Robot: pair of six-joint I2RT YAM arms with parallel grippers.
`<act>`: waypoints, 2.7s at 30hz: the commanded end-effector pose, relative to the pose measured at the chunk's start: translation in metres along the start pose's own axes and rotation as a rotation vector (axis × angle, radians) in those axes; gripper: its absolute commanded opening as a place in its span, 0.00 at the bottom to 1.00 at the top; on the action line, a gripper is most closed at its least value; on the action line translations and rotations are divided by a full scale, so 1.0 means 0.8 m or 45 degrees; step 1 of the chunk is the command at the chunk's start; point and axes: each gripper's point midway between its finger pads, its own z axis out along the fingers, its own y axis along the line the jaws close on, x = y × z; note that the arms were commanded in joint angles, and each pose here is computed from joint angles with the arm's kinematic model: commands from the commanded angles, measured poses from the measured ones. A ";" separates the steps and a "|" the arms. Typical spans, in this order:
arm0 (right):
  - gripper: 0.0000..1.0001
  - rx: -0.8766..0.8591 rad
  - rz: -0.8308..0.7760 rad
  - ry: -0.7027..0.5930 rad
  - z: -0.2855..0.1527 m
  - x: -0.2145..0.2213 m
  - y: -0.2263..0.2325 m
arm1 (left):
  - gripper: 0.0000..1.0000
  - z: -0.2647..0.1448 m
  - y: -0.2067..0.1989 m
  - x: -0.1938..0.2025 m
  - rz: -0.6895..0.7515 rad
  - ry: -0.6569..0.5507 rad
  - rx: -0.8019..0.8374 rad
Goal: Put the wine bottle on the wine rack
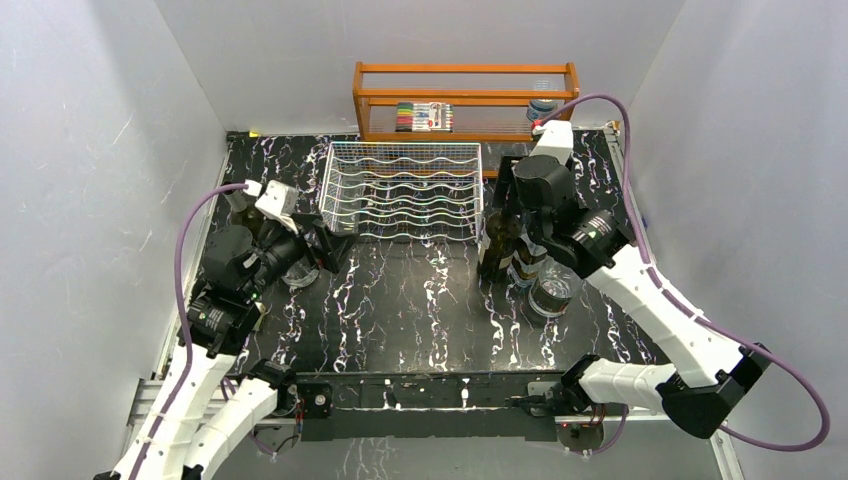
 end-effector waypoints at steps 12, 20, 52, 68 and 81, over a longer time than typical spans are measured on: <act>0.41 -0.152 -0.039 0.130 0.028 0.054 0.013 | 0.98 0.011 -0.011 0.008 -0.027 0.021 0.089; 0.15 -0.370 -0.051 0.073 -0.006 0.031 0.032 | 0.98 0.019 -0.032 0.027 0.059 0.083 0.264; 0.00 -0.911 0.213 0.232 -0.070 0.077 0.103 | 0.97 0.113 -0.160 0.230 0.100 0.357 0.830; 0.00 -1.204 0.267 0.252 -0.108 0.080 0.134 | 0.98 0.081 -0.192 0.279 0.105 0.446 1.126; 0.00 -1.221 0.269 0.235 -0.116 0.083 0.129 | 0.75 0.080 -0.200 0.245 0.130 0.304 1.111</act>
